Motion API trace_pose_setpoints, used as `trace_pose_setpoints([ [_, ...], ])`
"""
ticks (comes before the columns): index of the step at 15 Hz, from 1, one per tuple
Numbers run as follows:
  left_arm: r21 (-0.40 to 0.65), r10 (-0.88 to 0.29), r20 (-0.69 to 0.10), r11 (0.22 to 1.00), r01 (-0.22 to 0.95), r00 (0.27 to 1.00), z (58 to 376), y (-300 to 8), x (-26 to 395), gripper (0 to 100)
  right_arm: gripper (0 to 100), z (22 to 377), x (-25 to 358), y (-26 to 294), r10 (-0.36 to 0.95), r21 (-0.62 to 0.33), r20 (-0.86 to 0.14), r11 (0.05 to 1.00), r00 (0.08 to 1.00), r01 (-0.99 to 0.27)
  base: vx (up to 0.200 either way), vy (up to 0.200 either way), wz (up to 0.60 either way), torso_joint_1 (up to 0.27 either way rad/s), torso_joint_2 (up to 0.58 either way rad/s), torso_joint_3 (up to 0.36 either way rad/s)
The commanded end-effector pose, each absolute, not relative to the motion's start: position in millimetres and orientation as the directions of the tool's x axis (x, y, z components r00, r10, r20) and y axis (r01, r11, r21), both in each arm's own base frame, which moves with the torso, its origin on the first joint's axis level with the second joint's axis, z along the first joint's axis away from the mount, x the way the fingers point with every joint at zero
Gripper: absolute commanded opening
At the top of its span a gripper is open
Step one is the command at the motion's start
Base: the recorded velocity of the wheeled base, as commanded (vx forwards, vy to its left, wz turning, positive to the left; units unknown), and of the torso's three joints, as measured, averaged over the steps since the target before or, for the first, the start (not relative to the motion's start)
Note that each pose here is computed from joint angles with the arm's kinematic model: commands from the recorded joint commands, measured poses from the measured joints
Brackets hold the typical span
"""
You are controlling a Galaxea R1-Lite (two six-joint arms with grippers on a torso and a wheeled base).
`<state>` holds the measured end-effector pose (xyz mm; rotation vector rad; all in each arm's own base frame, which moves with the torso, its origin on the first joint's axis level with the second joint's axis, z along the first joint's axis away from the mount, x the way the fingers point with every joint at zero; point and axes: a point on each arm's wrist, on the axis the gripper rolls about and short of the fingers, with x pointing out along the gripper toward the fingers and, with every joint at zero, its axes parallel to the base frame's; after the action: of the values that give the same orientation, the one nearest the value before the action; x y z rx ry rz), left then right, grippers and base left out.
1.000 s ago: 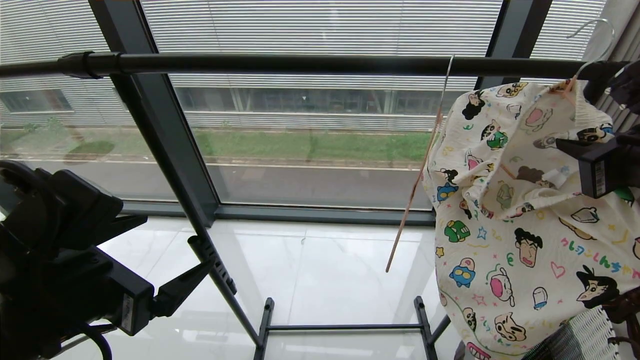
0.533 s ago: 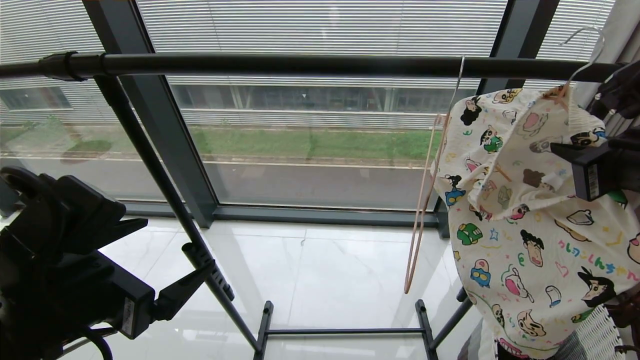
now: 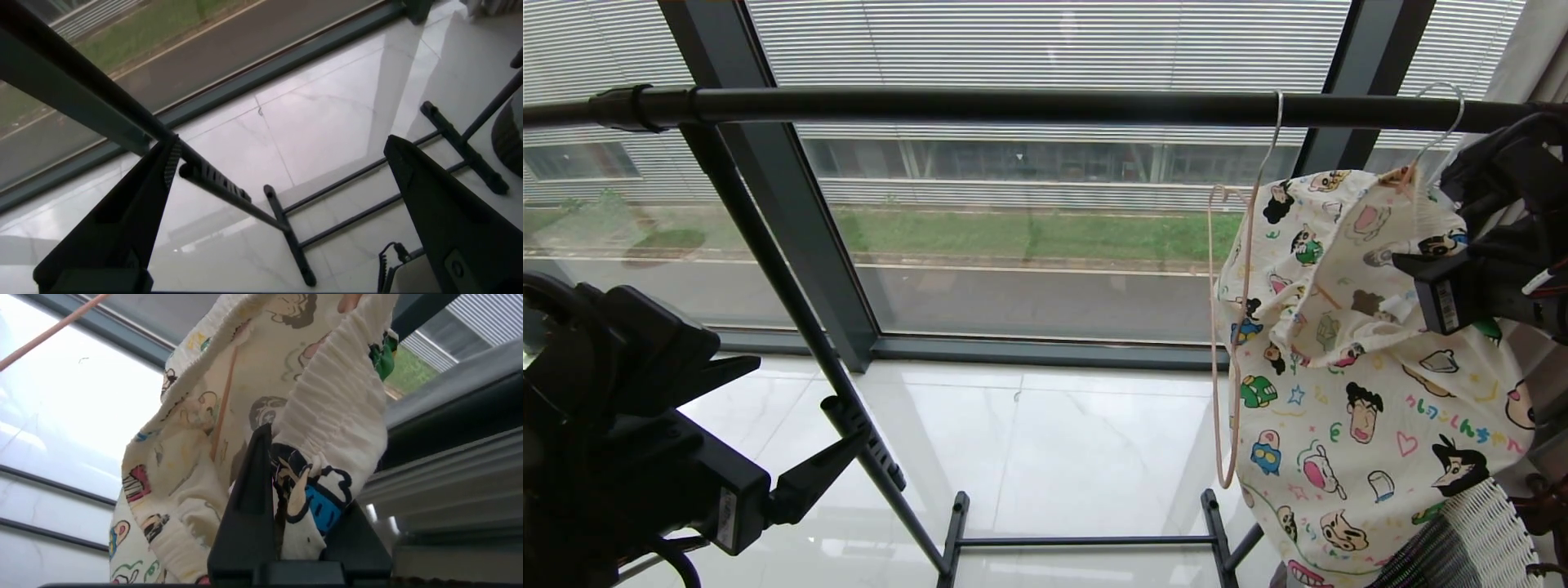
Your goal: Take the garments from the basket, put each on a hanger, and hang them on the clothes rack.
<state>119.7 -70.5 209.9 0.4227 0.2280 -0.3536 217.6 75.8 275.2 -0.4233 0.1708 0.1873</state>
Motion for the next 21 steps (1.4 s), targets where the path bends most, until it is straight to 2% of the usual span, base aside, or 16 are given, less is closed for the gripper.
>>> trace_pose_setpoints([
  [1, 0.360, -0.285, -0.292, 0.852, 0.381, 0.913, 208.6, -70.4, 119.5, 100, 0, 271.5, 223.5, 76.7, 0.138, -0.393, -0.219, 0.894, 0.966, -0.217, 0.000, 0.000, 0.00, 0.000, 0.00, 0.000],
  [7, 0.359, -0.298, -0.295, 0.846, 0.395, 0.908, 206.8, -71.4, 117.3, 100, 0, 271.8, 223.1, 76.5, 0.138, -0.391, -0.218, 0.895, 0.966, -0.216, 0.000, 0.000, 0.00, 0.000, 0.00, 0.000],
  [8, 0.361, -0.298, -0.295, 0.845, 0.395, 0.908, 206.6, -71.2, 116.9, 100, 100, 271.8, 223.1, 76.5, 0.138, -0.391, -0.218, 0.895, 0.966, -0.216, 0.000, 0.000, 0.00, 0.000, 0.00, 0.000],
  [13, 0.360, -0.298, -0.291, 0.847, 0.392, 0.909, 207.2, -70.5, 116.2, 100, 100, 277.9, 215.9, 73.9, 0.140, -0.388, -0.191, 0.898, 0.971, -0.206, 0.000, 0.000, 0.00, 0.000, 0.00, 0.000],
  [16, 0.359, -0.297, -0.295, 0.846, 0.393, 0.908, 203.5, -68.2, 112.7, 100, 100, 296.1, 184.4, 62.7, 0.144, -0.378, -0.114, 0.909, 0.983, -0.177, 0.000, 0.000, 0.00, 0.000, 0.00, 0.000],
  [21, 0.359, -0.228, -0.293, 0.874, 0.328, 0.929, 201.6, -57.9, 114.0, 100, 100, 312.4, 117.0, 34.0, 0.112, -0.365, -0.076, 0.921, 0.991, -0.133, -0.040, 0.000, 0.00, 0.000, 0.00, 0.000],
])
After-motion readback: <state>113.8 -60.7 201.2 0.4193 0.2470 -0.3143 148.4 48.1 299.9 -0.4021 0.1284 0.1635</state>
